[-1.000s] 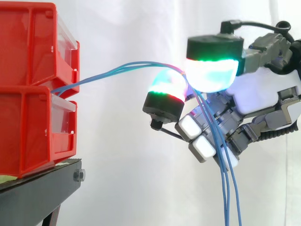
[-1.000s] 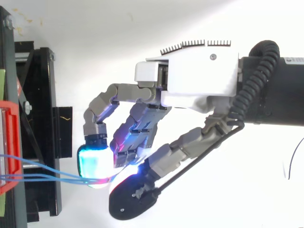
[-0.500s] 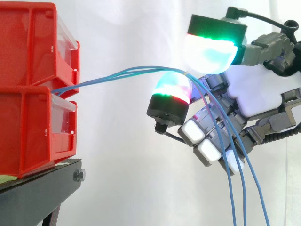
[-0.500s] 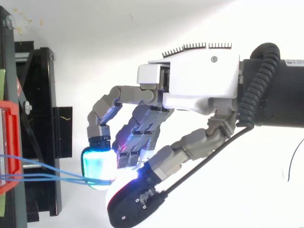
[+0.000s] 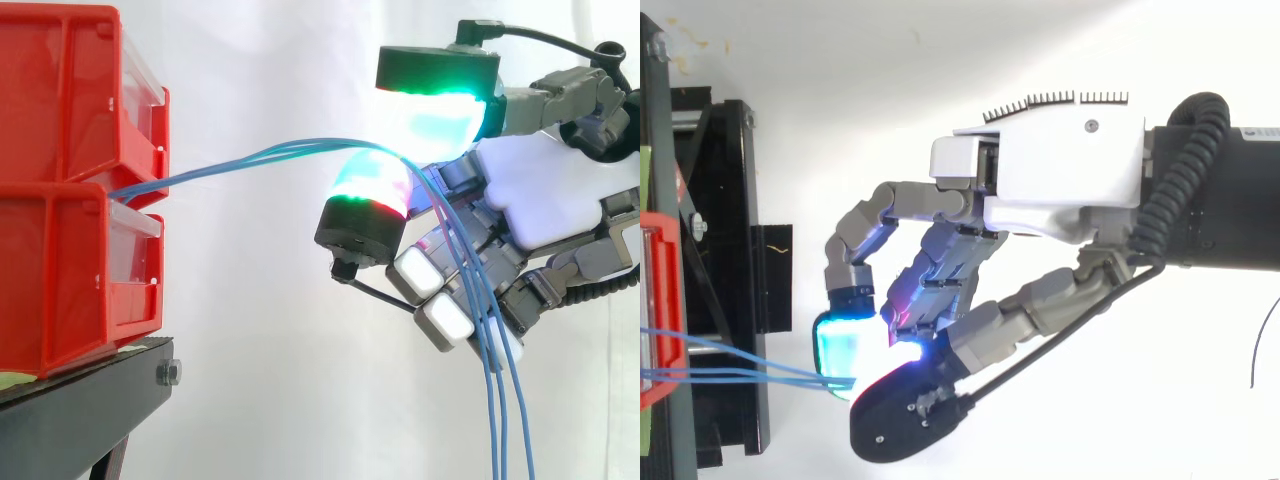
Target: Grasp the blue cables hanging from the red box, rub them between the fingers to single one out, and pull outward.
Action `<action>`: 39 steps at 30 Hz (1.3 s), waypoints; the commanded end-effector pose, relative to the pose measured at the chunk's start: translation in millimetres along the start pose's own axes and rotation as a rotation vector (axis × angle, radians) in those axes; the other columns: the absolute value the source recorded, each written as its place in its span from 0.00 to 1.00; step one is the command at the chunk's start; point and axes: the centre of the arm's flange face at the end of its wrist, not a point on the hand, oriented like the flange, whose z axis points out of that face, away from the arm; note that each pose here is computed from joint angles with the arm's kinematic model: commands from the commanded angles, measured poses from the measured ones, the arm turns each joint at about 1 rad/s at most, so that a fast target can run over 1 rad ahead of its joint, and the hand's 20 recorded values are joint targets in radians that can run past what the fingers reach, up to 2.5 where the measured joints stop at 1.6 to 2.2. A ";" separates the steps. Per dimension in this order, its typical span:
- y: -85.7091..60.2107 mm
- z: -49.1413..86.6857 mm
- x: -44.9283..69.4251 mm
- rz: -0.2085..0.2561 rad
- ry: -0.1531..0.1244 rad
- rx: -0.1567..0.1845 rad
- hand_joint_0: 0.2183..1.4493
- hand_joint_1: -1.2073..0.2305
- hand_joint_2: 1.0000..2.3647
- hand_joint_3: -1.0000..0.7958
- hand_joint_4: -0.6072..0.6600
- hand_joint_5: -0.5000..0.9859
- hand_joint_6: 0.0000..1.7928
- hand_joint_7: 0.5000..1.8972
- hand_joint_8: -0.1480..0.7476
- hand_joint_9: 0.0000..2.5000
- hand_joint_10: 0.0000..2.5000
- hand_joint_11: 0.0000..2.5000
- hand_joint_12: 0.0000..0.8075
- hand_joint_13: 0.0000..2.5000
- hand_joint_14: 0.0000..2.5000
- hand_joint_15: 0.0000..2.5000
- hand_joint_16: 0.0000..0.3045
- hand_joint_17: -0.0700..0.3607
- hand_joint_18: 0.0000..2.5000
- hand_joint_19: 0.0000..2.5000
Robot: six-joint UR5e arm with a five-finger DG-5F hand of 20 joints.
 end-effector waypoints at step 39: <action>-2.1 -1.5 -0.3 0.002 -0.001 0.016 0.39 0.16 0.01 0.55 0.54 0.15 0.52 0.27 0.46 0.22 0.00 0.20 0.53 0.26 0.01 0.18 0.18 0.44 0.30 0.17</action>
